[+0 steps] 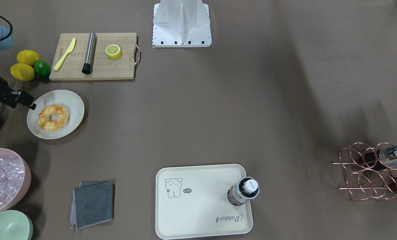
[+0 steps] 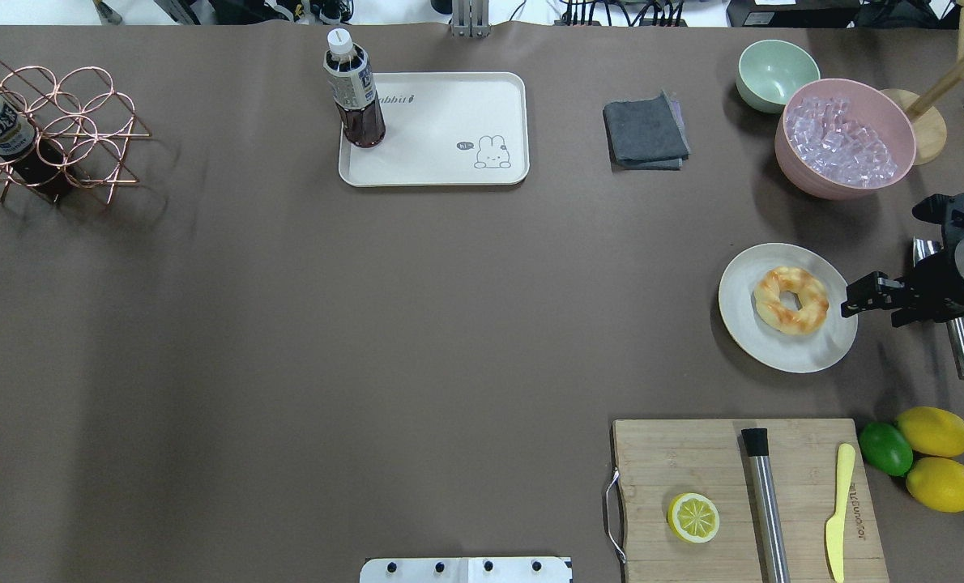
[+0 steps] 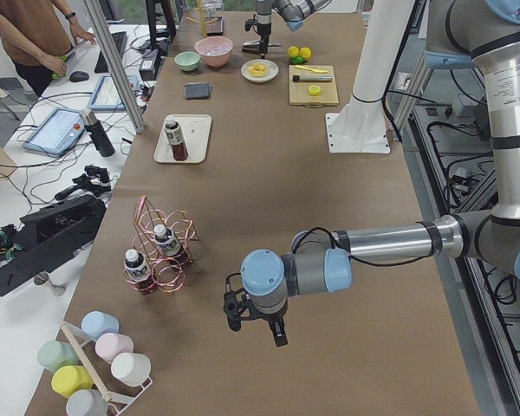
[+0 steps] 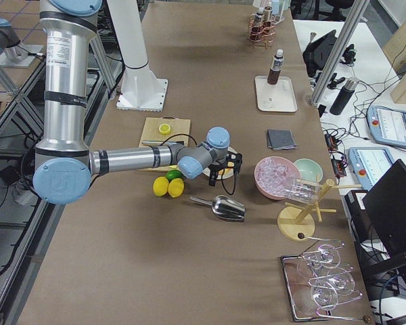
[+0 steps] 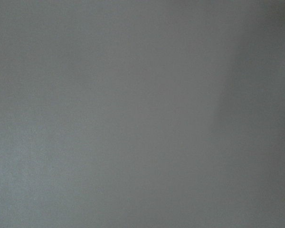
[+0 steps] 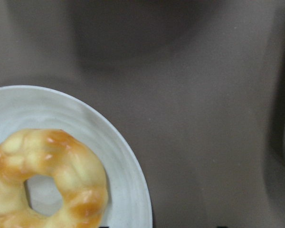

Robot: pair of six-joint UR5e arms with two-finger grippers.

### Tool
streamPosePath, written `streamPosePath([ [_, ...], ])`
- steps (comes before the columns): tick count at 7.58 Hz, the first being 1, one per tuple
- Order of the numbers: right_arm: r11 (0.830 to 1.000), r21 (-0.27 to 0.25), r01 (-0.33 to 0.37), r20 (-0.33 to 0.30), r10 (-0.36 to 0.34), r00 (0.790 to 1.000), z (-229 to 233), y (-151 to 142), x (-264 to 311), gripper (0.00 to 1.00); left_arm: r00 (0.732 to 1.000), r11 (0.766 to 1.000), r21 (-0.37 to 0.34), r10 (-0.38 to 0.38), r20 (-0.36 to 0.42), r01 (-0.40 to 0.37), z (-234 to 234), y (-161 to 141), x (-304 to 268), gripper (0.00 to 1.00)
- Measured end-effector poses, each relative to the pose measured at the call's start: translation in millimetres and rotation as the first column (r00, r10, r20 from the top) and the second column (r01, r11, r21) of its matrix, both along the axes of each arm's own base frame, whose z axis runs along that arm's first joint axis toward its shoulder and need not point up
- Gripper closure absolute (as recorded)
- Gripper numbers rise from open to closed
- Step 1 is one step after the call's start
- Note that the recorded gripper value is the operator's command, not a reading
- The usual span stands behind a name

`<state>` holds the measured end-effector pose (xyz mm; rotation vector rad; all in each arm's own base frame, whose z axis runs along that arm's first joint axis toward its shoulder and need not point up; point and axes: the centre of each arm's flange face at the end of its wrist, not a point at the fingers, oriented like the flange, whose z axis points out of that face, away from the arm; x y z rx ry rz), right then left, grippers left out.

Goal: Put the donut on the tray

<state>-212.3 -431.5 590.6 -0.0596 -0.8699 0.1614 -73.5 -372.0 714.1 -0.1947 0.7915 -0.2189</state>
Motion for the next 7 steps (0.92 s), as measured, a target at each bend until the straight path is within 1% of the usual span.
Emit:
streamPosePath([
  [1,1.0,-0.003,-0.009,-0.014,0.009,1.0,3.6,3.3,-6.4,0.26,1.0,1.0,0.0,0.0,0.0,0.0,-0.1,0.3,-0.1,0.02],
  [2,1.0,-0.005,-0.012,-0.023,0.012,1.0,5.5,5.2,-10.9,0.33,1.0,1.0,0.0,-0.001,0.0,0.001,0.1,0.8,-0.2,0.02],
  [3,1.0,-0.005,-0.014,-0.028,0.014,0.999,6.3,5.7,-13.6,0.43,1.0,1.0,0.0,-0.001,0.0,0.001,-0.2,1.0,-0.3,0.02],
  [5,1.0,-0.009,-0.014,-0.035,0.014,0.999,8.9,6.6,-16.9,0.53,1.0,1.0,0.002,0.0,0.0,0.0,-0.4,1.0,-0.3,0.02],
  [6,1.0,-0.018,-0.02,-0.034,0.019,0.999,8.5,6.6,-19.2,0.56,1.0,1.0,0.003,0.0,0.0,0.0,-0.5,1.0,-0.4,0.02],
  [7,0.999,-0.023,-0.024,-0.034,0.024,0.999,7.7,6.3,-21.3,0.79,1.0,1.0,0.003,0.0,0.0,0.0,-0.4,1.0,-0.4,0.02],
])
